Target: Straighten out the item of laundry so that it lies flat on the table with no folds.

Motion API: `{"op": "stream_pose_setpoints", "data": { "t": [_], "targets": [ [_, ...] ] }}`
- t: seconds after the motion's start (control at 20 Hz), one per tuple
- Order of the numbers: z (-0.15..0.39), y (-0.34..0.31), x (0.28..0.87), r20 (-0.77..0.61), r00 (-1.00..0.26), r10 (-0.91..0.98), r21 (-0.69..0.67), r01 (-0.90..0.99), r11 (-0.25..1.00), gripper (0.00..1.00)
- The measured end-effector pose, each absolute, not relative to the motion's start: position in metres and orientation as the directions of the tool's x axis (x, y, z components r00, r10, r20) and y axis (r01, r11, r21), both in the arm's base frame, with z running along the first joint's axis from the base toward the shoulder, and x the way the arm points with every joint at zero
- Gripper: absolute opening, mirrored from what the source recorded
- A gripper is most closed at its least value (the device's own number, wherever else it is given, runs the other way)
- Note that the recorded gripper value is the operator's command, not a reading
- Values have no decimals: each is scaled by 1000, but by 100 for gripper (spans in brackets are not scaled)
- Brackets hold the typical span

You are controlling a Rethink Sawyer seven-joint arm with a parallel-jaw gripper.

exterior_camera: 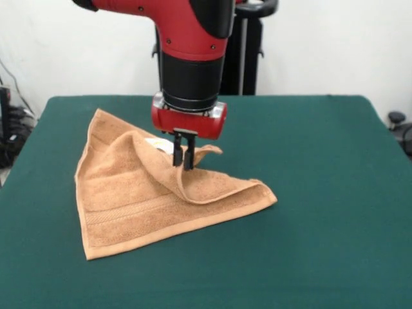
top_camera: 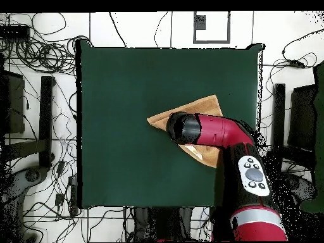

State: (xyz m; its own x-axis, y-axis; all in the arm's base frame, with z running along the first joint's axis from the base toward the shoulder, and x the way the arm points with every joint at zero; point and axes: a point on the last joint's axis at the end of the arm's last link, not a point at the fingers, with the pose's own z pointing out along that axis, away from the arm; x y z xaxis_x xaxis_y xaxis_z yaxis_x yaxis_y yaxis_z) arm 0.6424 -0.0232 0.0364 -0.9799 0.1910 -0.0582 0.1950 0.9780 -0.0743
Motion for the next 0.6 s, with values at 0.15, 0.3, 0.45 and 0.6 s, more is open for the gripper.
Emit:
{"op": "stream_pose_setpoints", "data": {
  "t": [0.15,0.3,0.45,0.6],
  "targets": [
    [35,-16,641,-50,-985,166,-71,169,983,0],
    [33,-9,641,-43,-989,141,-68,143,987,0],
    [32,-4,640,-35,-992,121,-67,123,990,0],
    [33,6,640,-27,-994,101,-57,103,993,0]
  ]
}}
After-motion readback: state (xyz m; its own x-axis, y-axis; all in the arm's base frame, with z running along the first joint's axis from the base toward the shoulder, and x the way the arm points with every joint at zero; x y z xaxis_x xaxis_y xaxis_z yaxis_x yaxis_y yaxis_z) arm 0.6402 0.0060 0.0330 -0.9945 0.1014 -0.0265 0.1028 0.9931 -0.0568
